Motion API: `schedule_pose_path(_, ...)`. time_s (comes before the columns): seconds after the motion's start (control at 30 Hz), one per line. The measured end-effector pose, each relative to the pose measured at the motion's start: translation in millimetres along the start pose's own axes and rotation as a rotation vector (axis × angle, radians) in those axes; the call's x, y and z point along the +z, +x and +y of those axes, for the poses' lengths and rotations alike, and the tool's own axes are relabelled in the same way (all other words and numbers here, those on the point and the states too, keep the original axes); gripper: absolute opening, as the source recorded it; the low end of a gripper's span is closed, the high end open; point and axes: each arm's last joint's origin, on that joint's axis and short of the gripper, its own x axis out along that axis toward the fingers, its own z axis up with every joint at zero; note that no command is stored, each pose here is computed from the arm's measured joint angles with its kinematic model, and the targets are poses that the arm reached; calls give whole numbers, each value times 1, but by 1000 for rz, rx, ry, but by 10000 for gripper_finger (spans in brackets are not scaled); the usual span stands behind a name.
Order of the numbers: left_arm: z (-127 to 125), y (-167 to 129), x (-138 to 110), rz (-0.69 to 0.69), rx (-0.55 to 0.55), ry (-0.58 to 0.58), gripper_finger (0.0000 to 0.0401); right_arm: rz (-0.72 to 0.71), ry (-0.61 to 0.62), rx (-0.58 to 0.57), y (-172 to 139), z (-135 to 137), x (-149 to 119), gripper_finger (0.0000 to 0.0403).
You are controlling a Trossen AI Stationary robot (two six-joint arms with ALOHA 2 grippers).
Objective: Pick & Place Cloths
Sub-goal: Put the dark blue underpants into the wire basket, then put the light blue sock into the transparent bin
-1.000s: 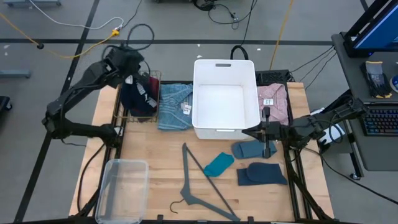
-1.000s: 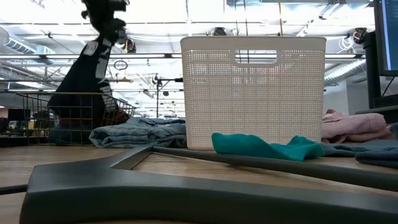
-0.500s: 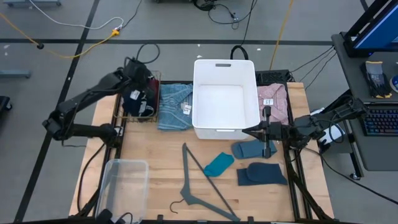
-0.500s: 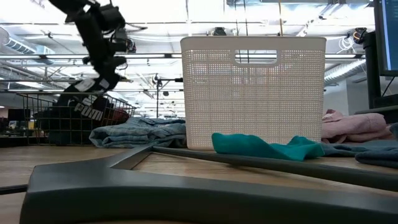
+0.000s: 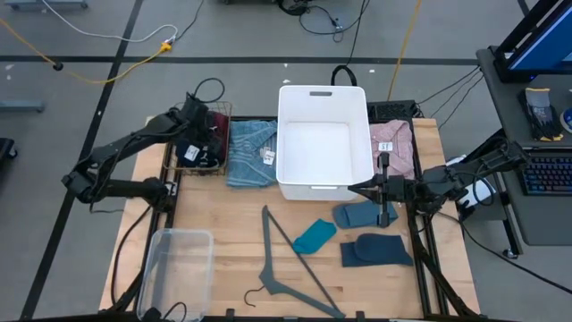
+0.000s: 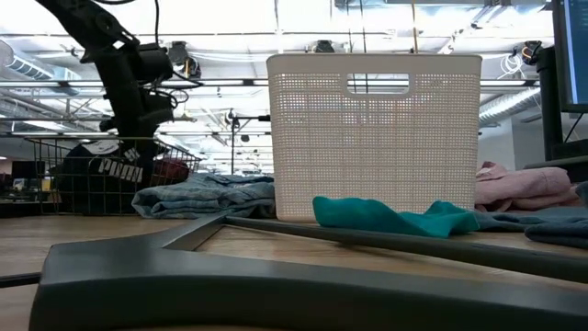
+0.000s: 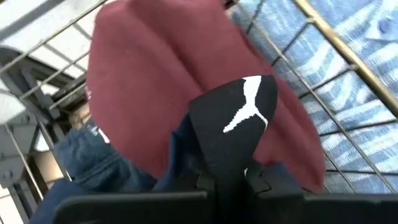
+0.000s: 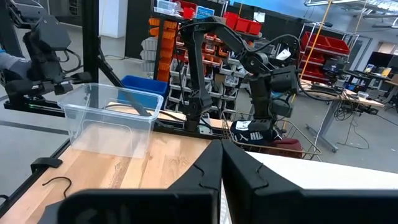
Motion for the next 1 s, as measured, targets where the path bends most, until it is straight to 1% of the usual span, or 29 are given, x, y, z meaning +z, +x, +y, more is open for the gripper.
schedule_pose_path(0.1,-1,0,1,-5,-34,-23,38,0,0,0,0,0,0,0)
schedule_pose_path(0.2,-2,0,1,-13,-52,-43,71,0,0,3,0,0,0,0)
schedule_pose_path(0.37,-5,-2,2,-28,-60,-51,146,-7,0,52,0,2,0,0)
schedule_pose_path(0.5,-7,-10,4,-80,-73,-61,206,-7,0,52,0,2,0,0)
schedule_pose_path(0.6,-8,-22,5,-149,-83,-63,242,-7,0,52,0,2,0,0)
schedule_pose_path(0.73,-9,-45,2,-248,-99,-56,276,-7,0,52,0,2,0,0)
schedule_pose_path(0.83,-9,-64,-1,-347,-118,-54,293,-7,0,52,0,2,0,0)
schedule_pose_path(1.0,-11,-98,-6,-553,-231,-47,306,-7,4,52,0,2,0,0)
